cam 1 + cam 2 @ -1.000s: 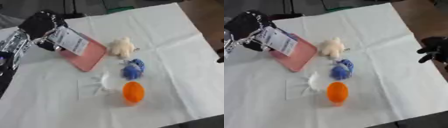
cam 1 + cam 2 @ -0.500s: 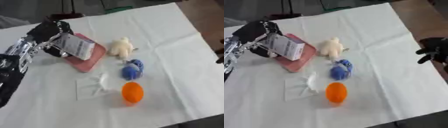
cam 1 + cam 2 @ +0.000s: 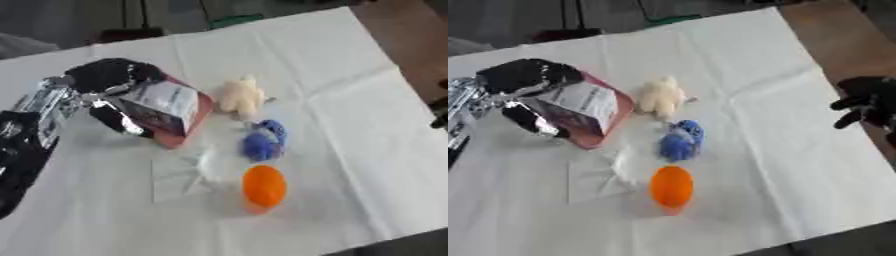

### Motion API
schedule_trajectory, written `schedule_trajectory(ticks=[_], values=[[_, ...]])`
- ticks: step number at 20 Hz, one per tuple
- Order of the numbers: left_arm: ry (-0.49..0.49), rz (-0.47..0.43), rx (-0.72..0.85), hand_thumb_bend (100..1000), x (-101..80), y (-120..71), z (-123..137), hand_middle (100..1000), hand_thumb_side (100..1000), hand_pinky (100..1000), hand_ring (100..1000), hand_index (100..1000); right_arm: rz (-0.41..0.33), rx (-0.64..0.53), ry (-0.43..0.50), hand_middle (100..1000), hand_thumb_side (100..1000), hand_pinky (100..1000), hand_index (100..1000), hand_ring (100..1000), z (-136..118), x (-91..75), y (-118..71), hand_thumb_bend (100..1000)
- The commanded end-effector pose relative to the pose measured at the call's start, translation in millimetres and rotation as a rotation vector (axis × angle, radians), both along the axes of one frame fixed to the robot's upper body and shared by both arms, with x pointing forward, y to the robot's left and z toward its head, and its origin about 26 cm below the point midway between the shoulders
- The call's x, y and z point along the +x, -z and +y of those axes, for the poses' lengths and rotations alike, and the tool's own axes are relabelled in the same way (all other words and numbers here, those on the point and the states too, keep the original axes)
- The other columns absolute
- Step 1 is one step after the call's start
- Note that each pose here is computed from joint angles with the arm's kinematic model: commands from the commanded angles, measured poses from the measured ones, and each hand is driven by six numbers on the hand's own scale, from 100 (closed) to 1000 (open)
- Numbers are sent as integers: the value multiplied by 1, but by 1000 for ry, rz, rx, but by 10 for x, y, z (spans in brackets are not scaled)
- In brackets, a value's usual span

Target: Pick up objects on the table and place them in the box.

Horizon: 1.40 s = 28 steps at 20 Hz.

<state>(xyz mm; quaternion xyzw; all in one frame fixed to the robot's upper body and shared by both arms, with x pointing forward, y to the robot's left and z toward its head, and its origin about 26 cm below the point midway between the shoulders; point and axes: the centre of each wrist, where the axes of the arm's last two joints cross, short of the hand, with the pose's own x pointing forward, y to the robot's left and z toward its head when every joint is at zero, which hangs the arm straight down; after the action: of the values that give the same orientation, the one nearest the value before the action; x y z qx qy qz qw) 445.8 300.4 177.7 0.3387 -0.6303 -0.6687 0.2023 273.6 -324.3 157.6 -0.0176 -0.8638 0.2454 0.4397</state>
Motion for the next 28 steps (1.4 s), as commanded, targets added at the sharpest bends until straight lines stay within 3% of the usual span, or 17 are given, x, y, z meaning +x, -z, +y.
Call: schedule_trajectory(ticks=[1, 2, 3, 5, 6, 9, 12, 14, 15, 19, 24, 28], values=[[-21, -130, -86, 845, -43, -321, 146, 966, 879, 899, 908, 994, -29, -17, -12, 759, 929, 537, 738, 682, -3, -19, -97, 100], [-23, -151, -113, 854, -55, -348, 163, 967, 820, 898, 905, 992, -28, -17, -12, 759, 929, 537, 738, 682, -3, -20, -96, 100], [-23, -176, -147, 854, -72, -390, 182, 967, 820, 898, 905, 992, -28, -17, -11, 759, 929, 537, 738, 682, -5, -21, -95, 100], [-3, -238, -238, 870, -132, -516, 210, 951, 691, 871, 878, 971, -26, -17, -9, 759, 930, 537, 739, 682, -10, -24, -91, 100], [10, -260, -283, 821, -174, -574, 221, 925, 615, 828, 837, 954, -26, -17, -9, 760, 930, 538, 739, 682, -12, -25, -90, 100], [80, -290, -449, 769, -356, -729, 217, 912, 567, 801, 816, 941, -24, -16, -3, 759, 929, 538, 740, 682, -22, -32, -83, 100], [156, -253, -589, 691, -576, -822, 181, 889, 510, 761, 782, 923, -24, -14, 1, 756, 927, 538, 743, 681, -31, -37, -77, 100], [206, -218, -669, 691, -733, -859, 142, 889, 510, 761, 782, 923, -23, -13, 5, 756, 927, 538, 743, 681, -36, -41, -73, 100], [230, -184, -737, 622, -822, -802, 117, 868, 504, 729, 755, 905, -23, -10, 8, 753, 926, 538, 745, 680, -39, -42, -71, 100], [281, -43, -938, 543, -1171, -654, 67, 838, 560, 701, 726, 886, -22, -5, 17, 751, 925, 538, 746, 680, -49, -47, -67, 100], [242, 47, -996, 488, -1479, -524, 62, 820, 608, 694, 712, 873, -24, -2, 25, 751, 925, 538, 746, 680, -58, -50, -66, 100], [211, 70, -986, 463, -1558, -375, 83, 813, 637, 691, 701, 872, -26, -1, 29, 752, 925, 538, 745, 680, -60, -50, -68, 100]])
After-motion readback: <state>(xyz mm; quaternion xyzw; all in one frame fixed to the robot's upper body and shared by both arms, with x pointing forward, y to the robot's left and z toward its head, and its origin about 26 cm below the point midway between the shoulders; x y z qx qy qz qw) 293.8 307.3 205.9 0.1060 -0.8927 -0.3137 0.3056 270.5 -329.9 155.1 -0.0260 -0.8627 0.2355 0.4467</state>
